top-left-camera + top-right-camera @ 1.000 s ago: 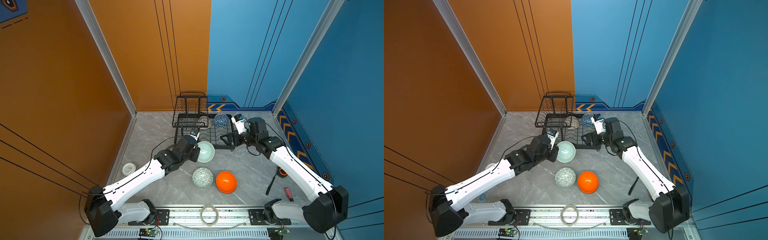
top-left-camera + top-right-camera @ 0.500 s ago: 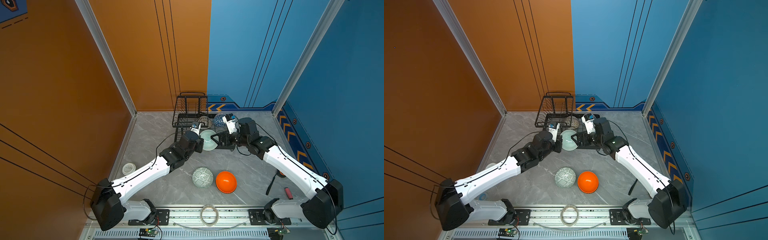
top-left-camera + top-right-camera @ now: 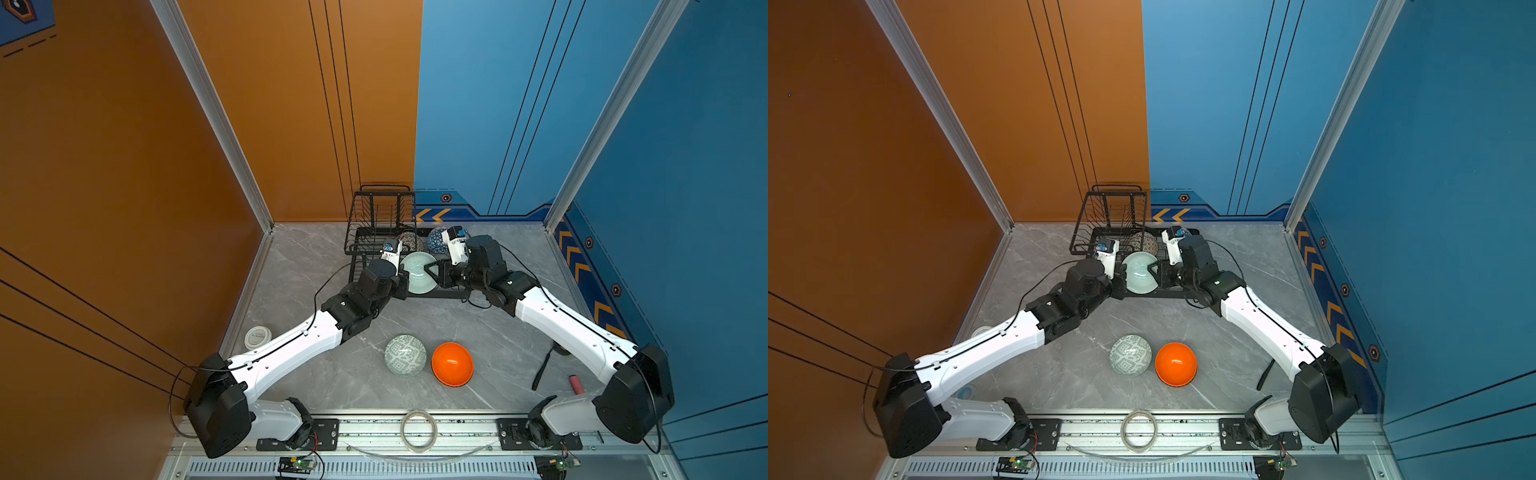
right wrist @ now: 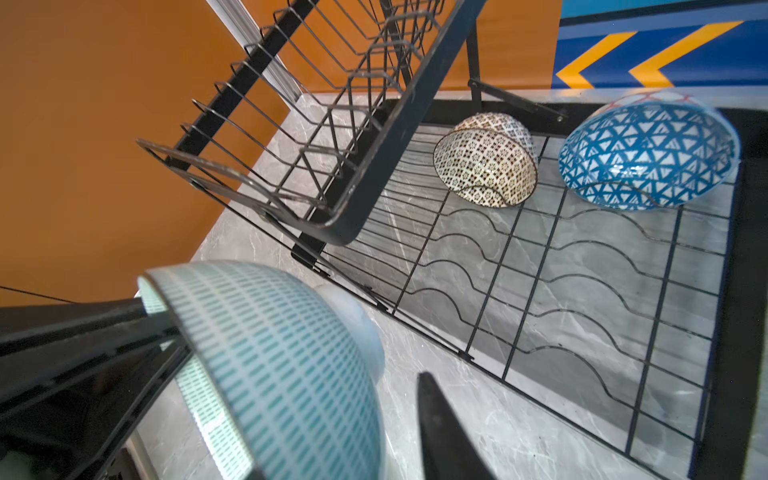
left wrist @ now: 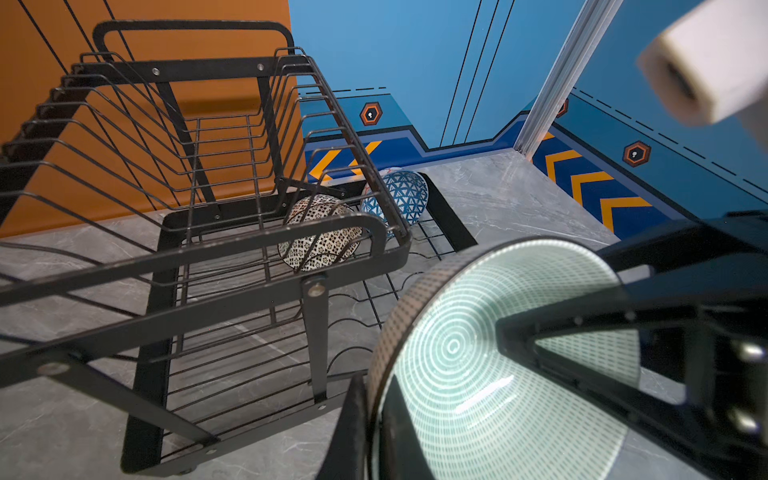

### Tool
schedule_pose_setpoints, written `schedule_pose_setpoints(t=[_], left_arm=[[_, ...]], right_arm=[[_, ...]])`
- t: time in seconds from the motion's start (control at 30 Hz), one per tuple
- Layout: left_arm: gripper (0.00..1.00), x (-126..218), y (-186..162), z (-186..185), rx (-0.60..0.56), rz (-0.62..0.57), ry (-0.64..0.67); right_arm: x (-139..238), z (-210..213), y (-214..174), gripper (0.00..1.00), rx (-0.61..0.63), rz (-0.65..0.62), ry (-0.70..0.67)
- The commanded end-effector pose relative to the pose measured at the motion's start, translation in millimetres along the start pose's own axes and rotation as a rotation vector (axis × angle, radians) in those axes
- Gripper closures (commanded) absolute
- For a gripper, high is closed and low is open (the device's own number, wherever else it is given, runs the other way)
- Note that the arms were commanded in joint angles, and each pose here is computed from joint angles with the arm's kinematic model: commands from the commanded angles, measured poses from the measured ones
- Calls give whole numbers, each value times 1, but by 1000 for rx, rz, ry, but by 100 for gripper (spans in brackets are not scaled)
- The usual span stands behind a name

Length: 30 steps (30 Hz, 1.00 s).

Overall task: Load the bowls into the dish rack
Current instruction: 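Lift the green bowl toward the rack while the right gripper grasps its rim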

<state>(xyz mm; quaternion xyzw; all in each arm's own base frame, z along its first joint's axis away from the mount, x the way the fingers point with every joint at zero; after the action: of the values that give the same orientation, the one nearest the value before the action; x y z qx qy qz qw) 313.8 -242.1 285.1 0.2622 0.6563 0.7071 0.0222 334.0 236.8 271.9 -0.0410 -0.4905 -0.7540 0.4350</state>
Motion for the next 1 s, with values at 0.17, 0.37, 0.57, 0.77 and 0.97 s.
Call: schedule_pose_setpoints(t=[0.17,0.37,0.57,0.77,0.97], left_arm=[[100,3,21,-1,58,-95,-35],[100,2,18,-6,41,-79,-79],[69,5,12,-10,-23,-12,-147],[23,15,11,-2,-97,44,-163],[2,21,7,17,-126,105,-129]], right_arm=[[-10,4,5,93,-5,-17,17],[-7,2,6,100,11,-24,6],[-1,-1,10,100,88,-41,-15],[6,-9,15,100,227,-32,-15],[15,-22,26,100,379,-53,-13]])
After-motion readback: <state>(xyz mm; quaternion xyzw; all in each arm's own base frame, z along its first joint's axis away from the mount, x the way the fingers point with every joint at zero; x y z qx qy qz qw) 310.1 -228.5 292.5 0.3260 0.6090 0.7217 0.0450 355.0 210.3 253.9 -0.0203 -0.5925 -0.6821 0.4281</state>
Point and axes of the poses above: each gripper's point midway between its finger pads, its own x axis back along the fingers, its own z axis along the line the jaws close on, y = z × x, the point moved 4 cm from there along x, back along the fingers, and after that the axes turned 8 degrees about -x, right-handed, at the moved point
